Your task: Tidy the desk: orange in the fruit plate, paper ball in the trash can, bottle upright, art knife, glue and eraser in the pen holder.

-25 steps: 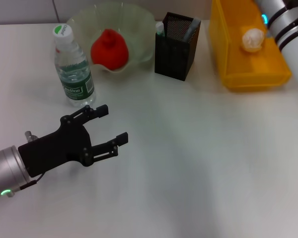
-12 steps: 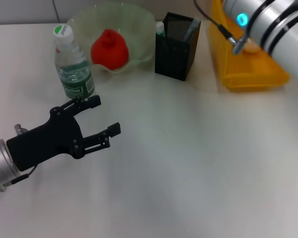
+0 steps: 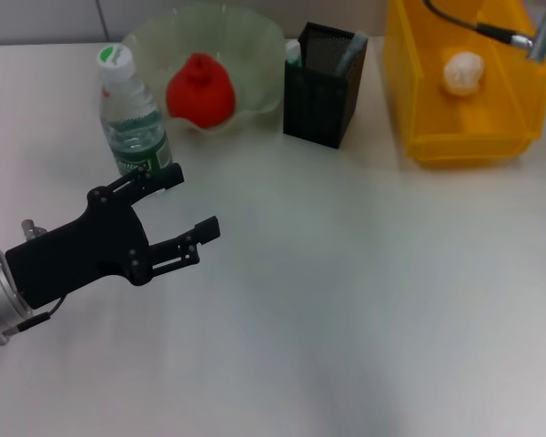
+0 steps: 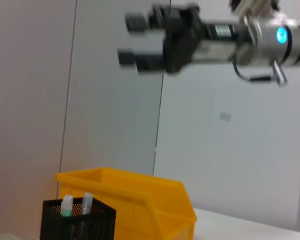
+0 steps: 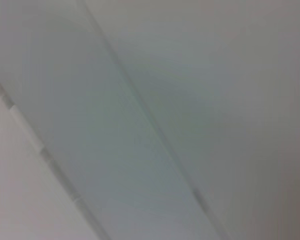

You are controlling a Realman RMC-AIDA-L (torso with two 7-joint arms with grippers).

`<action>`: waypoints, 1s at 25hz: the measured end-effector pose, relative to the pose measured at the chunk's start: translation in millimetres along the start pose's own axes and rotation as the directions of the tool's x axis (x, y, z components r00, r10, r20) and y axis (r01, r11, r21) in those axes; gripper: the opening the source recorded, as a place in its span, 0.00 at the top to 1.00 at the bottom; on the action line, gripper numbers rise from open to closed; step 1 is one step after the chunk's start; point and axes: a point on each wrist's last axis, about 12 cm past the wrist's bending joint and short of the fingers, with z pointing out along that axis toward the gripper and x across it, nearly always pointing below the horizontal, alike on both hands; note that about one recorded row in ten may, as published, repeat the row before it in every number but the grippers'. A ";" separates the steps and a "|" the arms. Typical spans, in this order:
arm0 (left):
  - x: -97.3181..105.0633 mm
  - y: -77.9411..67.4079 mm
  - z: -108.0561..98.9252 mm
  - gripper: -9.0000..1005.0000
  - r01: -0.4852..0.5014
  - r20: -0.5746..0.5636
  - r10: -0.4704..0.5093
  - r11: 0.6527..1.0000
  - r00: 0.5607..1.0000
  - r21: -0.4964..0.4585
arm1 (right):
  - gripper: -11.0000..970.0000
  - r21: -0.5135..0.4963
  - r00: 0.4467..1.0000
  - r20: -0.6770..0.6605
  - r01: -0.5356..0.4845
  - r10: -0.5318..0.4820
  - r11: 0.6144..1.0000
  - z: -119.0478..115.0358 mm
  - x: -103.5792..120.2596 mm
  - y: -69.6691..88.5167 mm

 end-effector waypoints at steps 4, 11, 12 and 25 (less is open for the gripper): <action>-1.0 1.0 0.9 0.14 0.019 -0.002 -0.019 1.000 1.000 0.006 | 0.33 -0.223 0.997 -0.062 -0.058 0.045 0.973 -17.4 17.3 -32.1; -3.3 4.3 1.1 0.14 0.087 -0.016 -0.087 0.996 0.996 0.017 | 0.33 -0.421 0.996 -0.081 -0.006 -0.031 0.907 -57.9 71.9 -82.5; -4.0 5.4 0.1 0.14 0.101 -0.023 -0.101 0.995 0.995 0.020 | 0.33 -0.420 0.992 -0.104 0.018 -0.068 0.907 -61.2 83.7 -85.4; -2.4 12.2 2.3 0.14 0.191 -0.198 -0.171 0.978 0.965 0.088 | 0.22 -0.385 0.881 -0.198 0.334 -0.431 0.860 -57.6 162.3 -86.8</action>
